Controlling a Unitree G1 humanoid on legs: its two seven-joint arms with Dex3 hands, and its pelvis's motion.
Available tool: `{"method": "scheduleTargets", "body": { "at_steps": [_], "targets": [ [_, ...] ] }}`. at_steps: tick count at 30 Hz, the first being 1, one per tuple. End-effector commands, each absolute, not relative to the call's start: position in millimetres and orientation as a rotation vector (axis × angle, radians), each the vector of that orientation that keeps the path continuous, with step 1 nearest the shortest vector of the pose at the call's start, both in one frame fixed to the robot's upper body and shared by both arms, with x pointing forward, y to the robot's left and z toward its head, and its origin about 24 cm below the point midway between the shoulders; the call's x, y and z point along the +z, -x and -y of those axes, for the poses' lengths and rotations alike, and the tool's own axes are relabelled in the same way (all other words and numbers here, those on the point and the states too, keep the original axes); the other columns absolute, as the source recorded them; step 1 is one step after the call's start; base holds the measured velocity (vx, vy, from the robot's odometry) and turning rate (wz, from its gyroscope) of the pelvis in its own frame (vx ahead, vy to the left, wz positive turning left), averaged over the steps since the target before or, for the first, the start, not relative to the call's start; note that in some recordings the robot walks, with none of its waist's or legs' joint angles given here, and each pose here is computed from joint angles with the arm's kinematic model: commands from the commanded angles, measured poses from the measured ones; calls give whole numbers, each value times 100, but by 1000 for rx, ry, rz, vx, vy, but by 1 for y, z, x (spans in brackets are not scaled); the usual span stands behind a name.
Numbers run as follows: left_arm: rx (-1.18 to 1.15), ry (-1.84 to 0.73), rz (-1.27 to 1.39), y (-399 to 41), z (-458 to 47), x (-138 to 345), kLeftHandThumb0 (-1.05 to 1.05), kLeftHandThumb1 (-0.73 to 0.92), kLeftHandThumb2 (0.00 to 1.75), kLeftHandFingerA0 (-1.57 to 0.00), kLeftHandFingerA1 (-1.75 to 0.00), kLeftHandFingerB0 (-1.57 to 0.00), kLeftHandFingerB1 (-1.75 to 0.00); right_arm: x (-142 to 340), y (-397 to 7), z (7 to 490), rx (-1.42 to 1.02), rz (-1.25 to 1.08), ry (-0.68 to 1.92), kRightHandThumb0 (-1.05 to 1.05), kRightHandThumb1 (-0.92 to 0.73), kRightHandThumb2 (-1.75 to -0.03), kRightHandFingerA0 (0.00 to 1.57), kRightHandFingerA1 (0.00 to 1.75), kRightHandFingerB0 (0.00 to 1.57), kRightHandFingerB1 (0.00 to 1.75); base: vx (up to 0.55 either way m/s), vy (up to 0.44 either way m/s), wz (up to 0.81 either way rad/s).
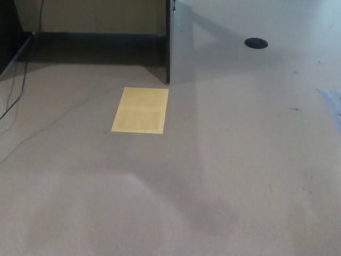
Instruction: A person is holding a plastic bag and the robot extends its left hand to grab the bag by hooking its thumb into the holes at the top and brings its hand down by its side. Then it extends its arm again to hand the plastic bag back to the person.
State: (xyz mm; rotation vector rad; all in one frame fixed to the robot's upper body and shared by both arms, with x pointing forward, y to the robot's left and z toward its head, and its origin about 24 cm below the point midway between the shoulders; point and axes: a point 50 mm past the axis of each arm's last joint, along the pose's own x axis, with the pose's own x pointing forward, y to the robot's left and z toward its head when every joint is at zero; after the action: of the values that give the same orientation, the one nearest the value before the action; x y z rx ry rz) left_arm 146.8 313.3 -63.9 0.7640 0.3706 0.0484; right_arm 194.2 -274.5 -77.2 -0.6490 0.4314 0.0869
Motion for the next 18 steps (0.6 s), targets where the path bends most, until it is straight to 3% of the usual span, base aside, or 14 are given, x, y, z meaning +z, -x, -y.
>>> {"method": "scheduleTargets", "body": {
  "at_steps": [1, 4, 5, 6, 9, 18],
  "targets": [
    [69, -768, -304, -150, -318, -56, -56, 45, 54, -14, -30, 0, -22, -78, -193, 277, 59, -448, 657, -32, -68, -60, 70, 51, 46, 38, 0, 0, 0],
    [73, -755, -308, -151, -319, -56, -54, 44, 54, -12, -30, 0, -22, -79, -192, 277, 55, -449, 652, -33, -68, -60, 71, 51, 46, 38, 0, 0, 0],
    [72, -753, -308, -151, -320, -56, -54, 35, 73, -10, -39, 0, -16, -79, -192, 276, 56, -447, 651, -40, -58, -81, 66, 62, 41, 50, 0, 0, 0],
    [69, -749, -311, -151, -320, -55, -56, 37, 72, -6, -33, -5, -11, -79, -192, 276, 59, -444, 650, -31, -67, -60, 72, 52, 46, 38, 0, 0, 0],
    [60, -736, -319, -153, -321, -55, -55, 36, 75, -6, -36, 0, -17, -78, -195, 275, 60, -440, 659, -31, -68, -60, 73, 51, 47, 38, 0, 0, 0],
    [24, -713, -340, -146, -320, -58, -56, 37, 70, -8, -19, -8, -11, -80, -187, 277, 60, -453, 644, -32, -67, -60, 70, 51, 45, 38, 0, 0, 0]
  ]
}}
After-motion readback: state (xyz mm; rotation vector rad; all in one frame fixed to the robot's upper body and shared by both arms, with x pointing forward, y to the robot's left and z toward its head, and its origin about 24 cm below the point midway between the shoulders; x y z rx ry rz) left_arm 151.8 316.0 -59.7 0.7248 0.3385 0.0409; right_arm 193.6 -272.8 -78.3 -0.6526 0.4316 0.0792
